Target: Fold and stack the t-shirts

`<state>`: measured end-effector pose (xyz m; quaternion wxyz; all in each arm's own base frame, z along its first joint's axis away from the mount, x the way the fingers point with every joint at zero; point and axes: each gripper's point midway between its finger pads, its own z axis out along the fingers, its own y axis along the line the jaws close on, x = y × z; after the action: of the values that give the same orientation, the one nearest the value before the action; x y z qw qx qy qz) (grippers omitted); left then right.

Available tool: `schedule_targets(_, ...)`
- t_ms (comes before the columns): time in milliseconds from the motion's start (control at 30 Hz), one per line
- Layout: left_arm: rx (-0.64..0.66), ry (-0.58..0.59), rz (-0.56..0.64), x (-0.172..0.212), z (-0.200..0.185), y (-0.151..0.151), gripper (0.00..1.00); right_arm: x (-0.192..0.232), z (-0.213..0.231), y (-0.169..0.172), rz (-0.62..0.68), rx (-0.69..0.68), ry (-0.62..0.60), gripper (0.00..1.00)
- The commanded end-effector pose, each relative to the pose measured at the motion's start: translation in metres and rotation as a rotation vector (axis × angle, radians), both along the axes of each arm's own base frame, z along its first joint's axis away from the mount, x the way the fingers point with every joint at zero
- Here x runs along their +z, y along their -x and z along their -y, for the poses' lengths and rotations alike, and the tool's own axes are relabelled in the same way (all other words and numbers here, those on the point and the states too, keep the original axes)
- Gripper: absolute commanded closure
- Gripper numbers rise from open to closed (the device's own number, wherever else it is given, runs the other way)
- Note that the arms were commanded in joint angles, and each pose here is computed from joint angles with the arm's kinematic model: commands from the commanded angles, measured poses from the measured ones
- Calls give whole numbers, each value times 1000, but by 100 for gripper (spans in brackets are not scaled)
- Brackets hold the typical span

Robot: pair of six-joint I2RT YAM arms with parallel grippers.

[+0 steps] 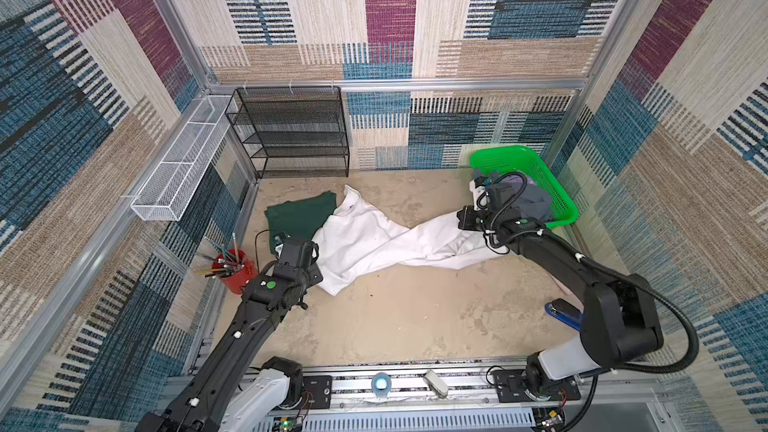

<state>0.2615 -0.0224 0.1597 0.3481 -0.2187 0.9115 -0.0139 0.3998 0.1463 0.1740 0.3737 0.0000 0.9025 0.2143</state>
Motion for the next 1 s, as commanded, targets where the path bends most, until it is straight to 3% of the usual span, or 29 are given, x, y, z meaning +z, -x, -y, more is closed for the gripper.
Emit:
schedule_targets(0, 4, -54, 19, 9, -8, 0, 100, -28, 14, 52, -183, -58, -6, 100)
schedule_targets(133, 7, -57, 3, 1, -8, 0, 100, -57, 30, 96, -279, -111, 7, 100)
schedule_targets(233, 2, -40, -17, -9, -4, -3, 100, -82, 35, 106, -320, -135, 15, 100)
schedule_targets(600, 10, -8, -17, -17, 0, -6, 100, -79, 33, 7, -184, -144, 92, 100)
schedule_targets(767, 11, 7, -21, -20, 2, -4, 100, -85, 37, -22, -162, -138, 101, 100)
schedule_targets(800, 12, 8, -22, -20, 2, -3, 100, -89, 36, -25, -165, -126, 99, 98)
schedule_targets(867, 9, 11, -23, -21, 2, -4, 100, -92, 34, -29, -162, -109, 99, 76)
schedule_targets(933, 8, 15, -22, -20, 3, -4, 100, -89, 34, -31, -144, -101, 105, 65)
schedule_targets(967, 6, 18, -21, -20, 4, -4, 100, -84, 36, -31, -129, -110, 112, 55)
